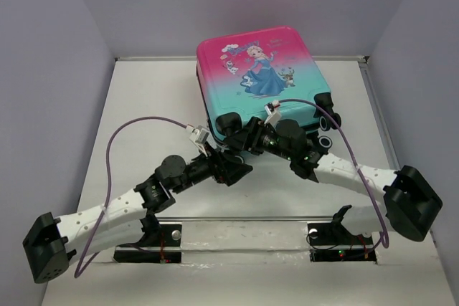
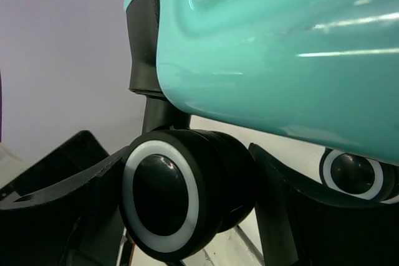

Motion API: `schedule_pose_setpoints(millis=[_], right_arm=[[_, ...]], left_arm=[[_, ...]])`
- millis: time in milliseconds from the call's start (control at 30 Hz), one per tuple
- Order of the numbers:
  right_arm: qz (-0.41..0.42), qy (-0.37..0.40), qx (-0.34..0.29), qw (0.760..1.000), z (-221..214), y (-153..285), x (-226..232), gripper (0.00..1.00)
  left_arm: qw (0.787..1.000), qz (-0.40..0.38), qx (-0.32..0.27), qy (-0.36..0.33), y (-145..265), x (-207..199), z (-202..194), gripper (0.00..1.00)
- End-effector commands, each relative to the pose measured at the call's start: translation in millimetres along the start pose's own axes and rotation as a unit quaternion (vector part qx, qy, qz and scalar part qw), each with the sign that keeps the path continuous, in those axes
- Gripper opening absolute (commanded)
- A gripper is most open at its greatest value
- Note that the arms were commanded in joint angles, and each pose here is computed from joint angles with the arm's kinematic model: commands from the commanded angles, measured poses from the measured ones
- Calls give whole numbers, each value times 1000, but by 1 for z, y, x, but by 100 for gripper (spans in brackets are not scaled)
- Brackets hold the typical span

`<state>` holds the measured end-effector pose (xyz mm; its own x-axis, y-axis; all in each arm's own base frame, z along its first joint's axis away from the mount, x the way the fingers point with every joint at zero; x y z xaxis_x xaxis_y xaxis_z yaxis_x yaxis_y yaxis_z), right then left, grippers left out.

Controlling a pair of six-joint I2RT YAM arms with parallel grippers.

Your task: Pack the luggage

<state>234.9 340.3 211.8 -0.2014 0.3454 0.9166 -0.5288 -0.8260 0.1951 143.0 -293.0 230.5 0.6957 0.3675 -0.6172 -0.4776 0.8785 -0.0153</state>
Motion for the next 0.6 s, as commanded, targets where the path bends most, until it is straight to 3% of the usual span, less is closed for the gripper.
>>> schedule_pose_setpoints(millis=[0, 100, 133, 200, 333, 467, 567], right_arm=[[-7, -3, -17, 1000, 3, 4, -3, 7], [-12, 12, -36, 999, 8, 11, -4, 7], [-14, 24, -40, 999, 10, 12, -4, 7], [-31, 33, -49, 998, 13, 16, -9, 7], [-35, 57, -64, 996, 21, 23, -4, 7], [-27, 69, -65, 995, 23, 25, 2, 7], [-25, 72, -64, 995, 23, 26, 4, 7]], left_arm=[[997, 52, -12, -48, 25, 4, 22, 99], [985, 167, -31, -41, 52, 41, 27, 94], [969, 241, -27, -36, 66, 68, 21, 83], [960, 279, -28, -13, 74, 81, 15, 74], [949, 314, 3, -9, 67, 105, -11, 73], [958, 281, -31, -44, 38, 104, -2, 70], [952, 289, -49, -82, 24, 113, 5, 69]])
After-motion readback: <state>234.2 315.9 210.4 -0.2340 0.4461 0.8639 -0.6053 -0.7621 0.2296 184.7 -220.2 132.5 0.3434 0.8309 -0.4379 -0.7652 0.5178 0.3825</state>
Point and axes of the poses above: each gripper's point midway between its finger pads, its own y axis back along the fingers, its own x axis along the line the jaws close on, z = x × y, the point moved 1 cm from there along y, back along the fingers, and after that the axes turned 8 degrees about -y, right-handed, at the moved point
